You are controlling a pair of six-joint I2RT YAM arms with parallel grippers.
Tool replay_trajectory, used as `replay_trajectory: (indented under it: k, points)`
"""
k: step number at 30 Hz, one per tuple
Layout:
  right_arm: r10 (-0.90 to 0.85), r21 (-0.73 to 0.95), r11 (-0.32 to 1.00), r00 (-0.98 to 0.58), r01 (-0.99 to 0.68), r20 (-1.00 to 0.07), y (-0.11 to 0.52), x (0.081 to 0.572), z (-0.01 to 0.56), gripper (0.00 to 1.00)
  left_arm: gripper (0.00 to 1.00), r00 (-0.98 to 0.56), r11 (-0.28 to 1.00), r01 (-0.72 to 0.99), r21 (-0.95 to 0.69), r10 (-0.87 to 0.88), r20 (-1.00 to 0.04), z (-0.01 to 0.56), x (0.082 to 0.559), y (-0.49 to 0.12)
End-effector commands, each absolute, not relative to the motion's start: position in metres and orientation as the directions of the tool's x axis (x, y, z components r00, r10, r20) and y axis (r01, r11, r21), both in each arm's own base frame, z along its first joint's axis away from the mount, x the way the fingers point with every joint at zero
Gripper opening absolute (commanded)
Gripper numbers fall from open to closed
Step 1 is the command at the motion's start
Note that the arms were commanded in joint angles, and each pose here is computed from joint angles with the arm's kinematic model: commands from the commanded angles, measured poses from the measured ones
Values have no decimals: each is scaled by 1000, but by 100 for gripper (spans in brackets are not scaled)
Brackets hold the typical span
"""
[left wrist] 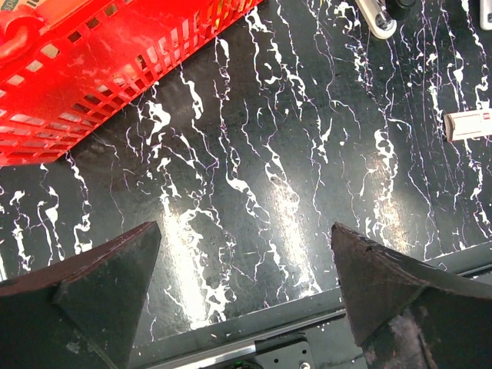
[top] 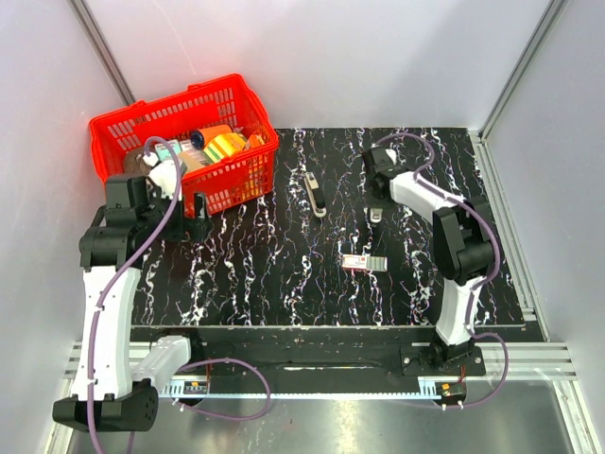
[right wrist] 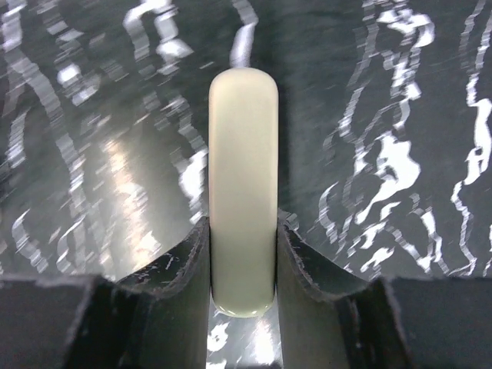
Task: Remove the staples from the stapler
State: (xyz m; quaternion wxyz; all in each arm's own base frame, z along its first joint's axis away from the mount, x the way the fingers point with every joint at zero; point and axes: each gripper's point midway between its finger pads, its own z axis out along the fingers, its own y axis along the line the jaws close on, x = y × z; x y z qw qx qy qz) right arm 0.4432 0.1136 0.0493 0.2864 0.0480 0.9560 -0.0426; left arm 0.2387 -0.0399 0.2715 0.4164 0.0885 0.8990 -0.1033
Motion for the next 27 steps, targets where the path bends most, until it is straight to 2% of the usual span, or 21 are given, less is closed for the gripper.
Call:
replay_trajectory:
  k: [1,10,18,22,27]
  points:
    - [39,22,999,-737,32,-675,172,420,123,0,99,-575,972,224,-69,75,-815,296,232,-34]
    - [99,228,968,-683,-101,-724,245,321,180,0,99,-579,965,246,-88,73,-812,296,217,-39]
    - [27,284,927,-713,-245,-701,324,241,174,0,99,-585,952,293,-84,108,-804,276,203,-44]
    - [1,310,905,-728,-291,-686,364,218,161,0,99,-594,941,333,-54,165,-788,250,197,-43]
    - [30,376,875,-742,-304,-670,402,209,153,0,99,-546,913,406,-36,211,-811,249,193,-51]
